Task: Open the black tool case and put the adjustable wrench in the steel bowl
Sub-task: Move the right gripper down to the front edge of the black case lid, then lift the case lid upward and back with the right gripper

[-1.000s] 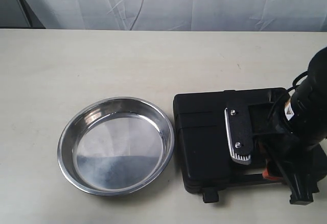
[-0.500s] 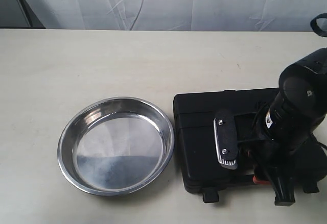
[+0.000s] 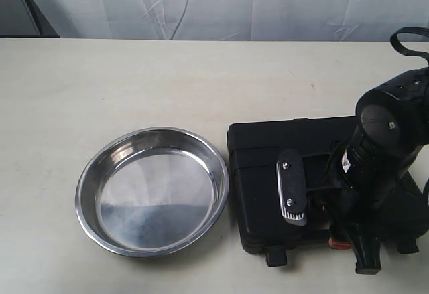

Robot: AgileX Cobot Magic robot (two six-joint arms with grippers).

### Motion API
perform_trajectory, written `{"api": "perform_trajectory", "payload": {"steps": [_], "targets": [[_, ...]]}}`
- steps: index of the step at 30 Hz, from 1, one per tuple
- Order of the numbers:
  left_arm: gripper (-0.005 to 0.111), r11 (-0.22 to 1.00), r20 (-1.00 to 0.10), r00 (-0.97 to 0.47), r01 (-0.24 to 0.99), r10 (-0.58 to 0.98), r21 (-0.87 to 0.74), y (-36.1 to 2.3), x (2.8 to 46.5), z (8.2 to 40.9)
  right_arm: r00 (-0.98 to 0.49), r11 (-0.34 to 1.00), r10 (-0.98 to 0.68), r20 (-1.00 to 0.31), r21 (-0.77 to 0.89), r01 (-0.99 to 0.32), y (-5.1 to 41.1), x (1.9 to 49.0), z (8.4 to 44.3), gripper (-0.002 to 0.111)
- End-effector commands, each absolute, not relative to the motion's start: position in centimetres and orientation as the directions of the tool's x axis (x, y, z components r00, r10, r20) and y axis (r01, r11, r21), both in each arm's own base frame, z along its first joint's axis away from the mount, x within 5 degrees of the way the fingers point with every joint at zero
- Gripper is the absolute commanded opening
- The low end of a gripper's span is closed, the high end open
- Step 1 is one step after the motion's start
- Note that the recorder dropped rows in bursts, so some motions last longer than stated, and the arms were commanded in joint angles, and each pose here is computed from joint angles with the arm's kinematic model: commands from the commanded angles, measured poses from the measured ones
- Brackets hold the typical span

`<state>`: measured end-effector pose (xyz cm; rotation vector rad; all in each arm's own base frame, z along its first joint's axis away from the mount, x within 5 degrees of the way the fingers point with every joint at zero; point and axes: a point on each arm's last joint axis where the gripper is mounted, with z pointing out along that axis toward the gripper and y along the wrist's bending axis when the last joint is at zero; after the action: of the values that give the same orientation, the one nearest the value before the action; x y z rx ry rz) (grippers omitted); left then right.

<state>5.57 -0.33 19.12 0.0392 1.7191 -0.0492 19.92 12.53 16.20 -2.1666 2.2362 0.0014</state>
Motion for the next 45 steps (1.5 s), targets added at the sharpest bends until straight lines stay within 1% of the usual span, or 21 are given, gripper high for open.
{"api": "perform_trajectory", "payload": {"steps": [1, 5, 25, 27, 29, 32, 34, 35, 40, 45], "targets": [[0.0, 0.998, -0.99, -0.144, 0.056, -0.011, -0.019, -0.4, 5.5, 19.2, -0.026, 0.027, -0.999, -0.02, -0.012, -1.0, 12.5, 19.9, 16.1, 0.051], [0.0, 0.998, -0.99, -0.144, 0.056, -0.011, -0.019, -0.4, 5.5, 19.2, -0.042, 0.042, -0.999, -0.031, 0.002, -0.999, 12.7, 19.8, 16.0, 0.051], [0.0, 0.998, -0.99, -0.144, 0.056, -0.011, -0.019, -0.4, 5.5, 19.2, -0.04, 0.042, -0.999, 0.02, 0.072, -0.997, 12.8, 20.0, 13.8, 0.051], [0.0, 0.998, -0.99, -0.144, 0.056, -0.011, -0.019, -0.4, 5.5, 19.2, -0.04, 0.042, -0.999, 0.02, 0.072, -0.997, 12.8, 20.0, 13.8, 0.048], [0.0, 0.998, -0.99, -0.144, 0.056, -0.011, -0.019, -0.4, 5.5, 19.2, -0.04, 0.042, -0.999, 0.02, 0.072, -0.997, 12.8, 20.0, 13.8, 0.039], [0.0, 0.998, -0.99, -0.144, 0.056, -0.011, -0.019, -0.4, 5.5, 19.2, -0.04, 0.042, -0.999, 0.02, 0.072, -0.997, 12.8, 20.0, 13.8, 0.019], [0.0, 0.998, -0.99, -0.144, 0.056, -0.011, -0.019, -0.4, 5.5, 19.2, -0.042, 0.044, -0.999, 0.019, 0.073, -0.996, 12.8, 20.0, 13.8, 0.002], [0.0, 0.998, -0.99, -0.144, 0.056, -0.011, -0.019, -0.4, 5.5, 19.2, -0.042, 0.044, -0.999, 0.019, 0.073, -0.996, 12.8, 20.0, 13.9, -0.001], [0.0, 0.998, -0.99, -0.144, 0.056, -0.011, -0.019, -0.4, 5.5, 19.2, -0.035, 0.04, -0.998, 0.046, 0.107, -0.994, 12.5, 19.6, 14.3, -0.001], [0.0, 0.998, -0.99, -0.144, 0.056, -0.011, -0.019, -0.4, 5.5, 19.2, -0.035, 0.038, -0.999, 0.029, 0.082, -0.996, 12.3, 19.3, 15.5, -0.001]]}}
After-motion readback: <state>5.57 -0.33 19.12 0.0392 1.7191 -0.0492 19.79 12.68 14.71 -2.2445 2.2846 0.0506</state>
